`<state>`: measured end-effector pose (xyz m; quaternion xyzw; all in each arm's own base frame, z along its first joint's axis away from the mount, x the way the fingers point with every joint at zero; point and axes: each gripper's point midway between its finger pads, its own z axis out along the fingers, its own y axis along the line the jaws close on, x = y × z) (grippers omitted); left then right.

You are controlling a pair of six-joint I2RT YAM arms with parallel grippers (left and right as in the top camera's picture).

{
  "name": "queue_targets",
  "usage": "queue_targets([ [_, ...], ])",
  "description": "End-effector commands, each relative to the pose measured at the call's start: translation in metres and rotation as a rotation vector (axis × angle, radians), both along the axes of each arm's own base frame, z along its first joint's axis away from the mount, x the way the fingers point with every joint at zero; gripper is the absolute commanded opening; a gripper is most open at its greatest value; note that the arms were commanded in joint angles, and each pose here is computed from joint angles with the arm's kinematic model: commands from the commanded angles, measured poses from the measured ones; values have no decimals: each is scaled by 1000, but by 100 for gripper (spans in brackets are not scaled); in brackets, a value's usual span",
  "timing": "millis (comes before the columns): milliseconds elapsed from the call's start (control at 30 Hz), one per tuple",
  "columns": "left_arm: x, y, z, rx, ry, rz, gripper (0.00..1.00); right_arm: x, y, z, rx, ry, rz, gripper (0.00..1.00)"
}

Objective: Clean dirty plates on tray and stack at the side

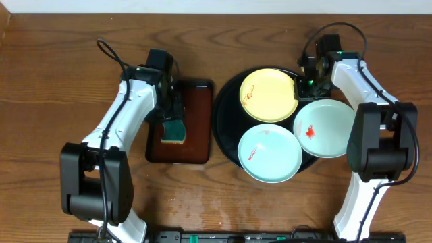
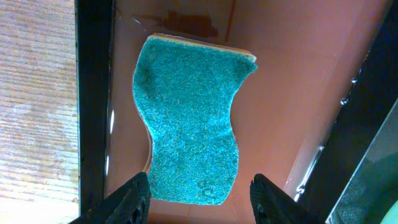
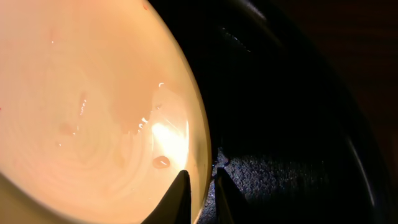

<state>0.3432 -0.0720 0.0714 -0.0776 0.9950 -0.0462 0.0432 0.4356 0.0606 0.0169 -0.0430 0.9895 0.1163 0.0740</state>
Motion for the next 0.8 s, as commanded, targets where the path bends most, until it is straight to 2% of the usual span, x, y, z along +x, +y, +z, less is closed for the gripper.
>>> queue_targets([
  [0, 3, 2, 1, 19, -2, 5, 54, 2, 0, 3, -9, -3, -25, 13],
  [133, 2, 2, 1, 19, 1, 5, 54, 2, -2, 2, -17, 2, -48, 7],
  [400, 2, 2, 1, 19, 0, 5, 54, -2, -3, -4, -18, 10, -48, 6],
  [467, 2, 2, 1, 19, 0, 5, 54, -1, -2, -4, -18, 5, -49, 1],
  [767, 5, 2, 1, 17, -11, 5, 54, 2, -3, -4, -19, -5, -67, 1],
])
